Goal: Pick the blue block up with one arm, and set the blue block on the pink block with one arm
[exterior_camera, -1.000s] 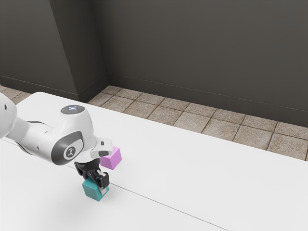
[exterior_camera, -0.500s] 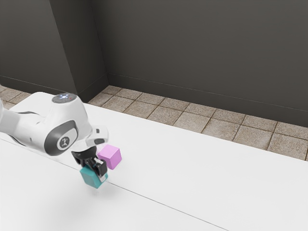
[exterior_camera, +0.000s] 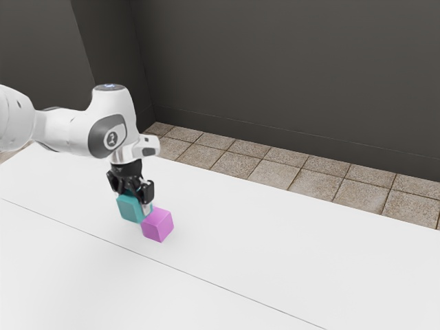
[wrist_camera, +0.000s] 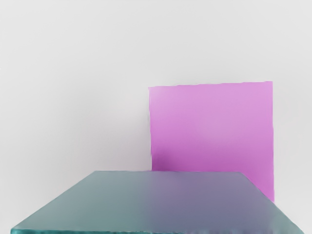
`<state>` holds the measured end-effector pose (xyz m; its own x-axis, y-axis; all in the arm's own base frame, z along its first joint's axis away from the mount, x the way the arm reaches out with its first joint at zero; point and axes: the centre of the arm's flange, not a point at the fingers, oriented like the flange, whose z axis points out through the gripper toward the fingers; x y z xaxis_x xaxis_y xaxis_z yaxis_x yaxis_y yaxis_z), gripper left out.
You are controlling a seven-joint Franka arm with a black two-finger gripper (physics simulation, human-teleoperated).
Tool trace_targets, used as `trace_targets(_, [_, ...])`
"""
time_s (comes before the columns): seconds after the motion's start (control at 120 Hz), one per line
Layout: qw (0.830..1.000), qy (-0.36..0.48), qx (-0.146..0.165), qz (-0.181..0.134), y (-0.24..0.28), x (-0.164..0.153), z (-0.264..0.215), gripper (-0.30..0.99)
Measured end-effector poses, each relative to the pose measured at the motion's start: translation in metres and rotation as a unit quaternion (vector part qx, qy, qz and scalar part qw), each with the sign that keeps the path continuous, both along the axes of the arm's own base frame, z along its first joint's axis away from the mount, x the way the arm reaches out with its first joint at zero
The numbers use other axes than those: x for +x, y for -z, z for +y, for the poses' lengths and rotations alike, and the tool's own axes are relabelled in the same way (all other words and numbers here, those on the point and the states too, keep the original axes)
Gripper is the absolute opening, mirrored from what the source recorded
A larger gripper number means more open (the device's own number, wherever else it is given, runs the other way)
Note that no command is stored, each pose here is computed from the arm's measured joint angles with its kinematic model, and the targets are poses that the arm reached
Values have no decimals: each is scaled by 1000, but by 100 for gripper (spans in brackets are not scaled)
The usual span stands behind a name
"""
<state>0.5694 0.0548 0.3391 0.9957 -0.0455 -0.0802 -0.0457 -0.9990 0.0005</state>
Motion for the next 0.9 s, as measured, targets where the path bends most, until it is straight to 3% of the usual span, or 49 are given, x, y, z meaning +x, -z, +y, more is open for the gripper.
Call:
trace_targets(0.142, [1000, 8, -2, 19, 0, 3, 0, 40])
trace_targets(0.45, [999, 26, -5, 30, 1, 24, -6, 40])
trace_targets(0.9, [998, 51, -11, 35, 4, 26, -24, 40])
